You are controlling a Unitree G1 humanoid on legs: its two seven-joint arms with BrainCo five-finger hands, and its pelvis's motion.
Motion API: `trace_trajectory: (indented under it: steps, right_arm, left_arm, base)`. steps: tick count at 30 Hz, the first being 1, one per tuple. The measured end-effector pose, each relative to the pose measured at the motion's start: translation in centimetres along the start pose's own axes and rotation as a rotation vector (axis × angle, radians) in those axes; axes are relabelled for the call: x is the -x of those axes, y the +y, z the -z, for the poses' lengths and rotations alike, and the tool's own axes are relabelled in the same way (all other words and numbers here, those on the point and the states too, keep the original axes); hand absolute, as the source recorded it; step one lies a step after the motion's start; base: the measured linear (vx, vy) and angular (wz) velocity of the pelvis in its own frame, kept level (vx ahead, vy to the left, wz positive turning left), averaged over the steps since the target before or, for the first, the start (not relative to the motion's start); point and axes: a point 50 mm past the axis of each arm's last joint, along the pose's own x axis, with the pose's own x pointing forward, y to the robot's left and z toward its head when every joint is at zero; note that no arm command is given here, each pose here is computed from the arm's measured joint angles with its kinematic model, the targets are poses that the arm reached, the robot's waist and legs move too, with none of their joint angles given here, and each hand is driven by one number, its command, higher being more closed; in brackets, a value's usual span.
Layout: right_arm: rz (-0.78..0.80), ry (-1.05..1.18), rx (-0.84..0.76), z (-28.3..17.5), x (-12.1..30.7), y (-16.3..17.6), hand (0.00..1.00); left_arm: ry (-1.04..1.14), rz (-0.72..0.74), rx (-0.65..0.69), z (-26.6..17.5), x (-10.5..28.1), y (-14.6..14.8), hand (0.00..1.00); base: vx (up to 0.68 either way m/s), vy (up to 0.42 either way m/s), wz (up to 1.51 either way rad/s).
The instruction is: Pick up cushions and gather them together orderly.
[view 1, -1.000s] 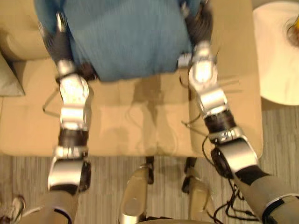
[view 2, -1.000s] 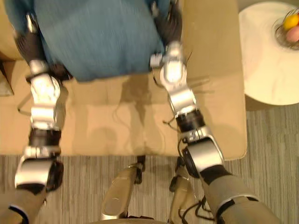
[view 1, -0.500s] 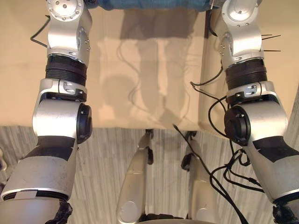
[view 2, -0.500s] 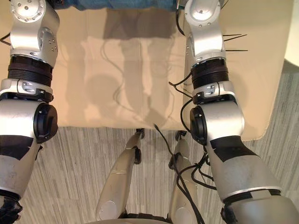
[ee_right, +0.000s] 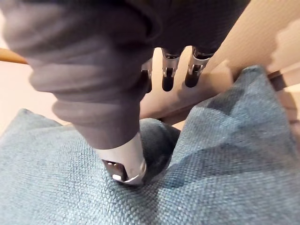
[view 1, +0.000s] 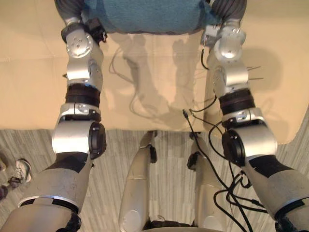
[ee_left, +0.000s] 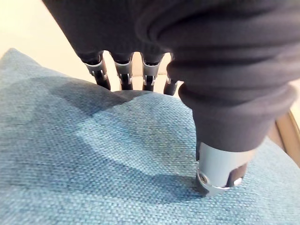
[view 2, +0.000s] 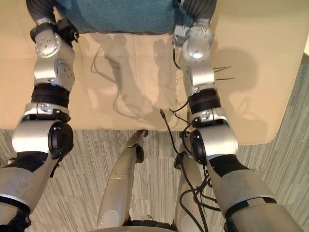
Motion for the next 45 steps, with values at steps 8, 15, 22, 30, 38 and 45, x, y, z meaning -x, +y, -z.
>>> trace_trajectory:
  steps: [8,15,22,30,38,45]
  right_arm:
    - [-0.069,-0.157,0.114,-0.4,2.7,-2.0,0.0]
    - [-0.194,-0.013,0.28,5.4,11.7,-7.7,0.0]
    - [-0.248,0.634,0.406,14.3,26.8,-15.3,0.0]
    - [-0.267,1.157,0.421,17.6,38.8,-19.6,0.0]
    - [-0.26,1.359,0.477,17.4,43.4,-22.2,0.0]
    - [-0.262,1.29,0.473,18.5,40.7,-21.6,0.0]
  left_arm:
    - [-0.103,-0.074,-0.083,-1.0,0.5,5.7,0.0]
    - [-0.107,-0.02,-0.221,2.8,8.4,12.0,0.0]
    - [0.386,0.101,-0.444,11.5,21.6,18.5,0.0]
    - [0.932,0.163,-0.605,17.2,32.6,23.6,0.0]
    - [1.161,0.145,-0.665,17.3,37.9,26.7,0.0]
    - [1.11,0.177,-0.657,18.0,35.9,25.7,0.0]
  base:
    - [-0.01,-0.053,-0.09]
    - [-0.02,-0.097,0.02]
    - [0.02,-0.047,-0.13]
    - [0.08,0.005,-0.22]
    - [0.05,0.033,-0.27]
    - [-0.04,0.048,-0.43]
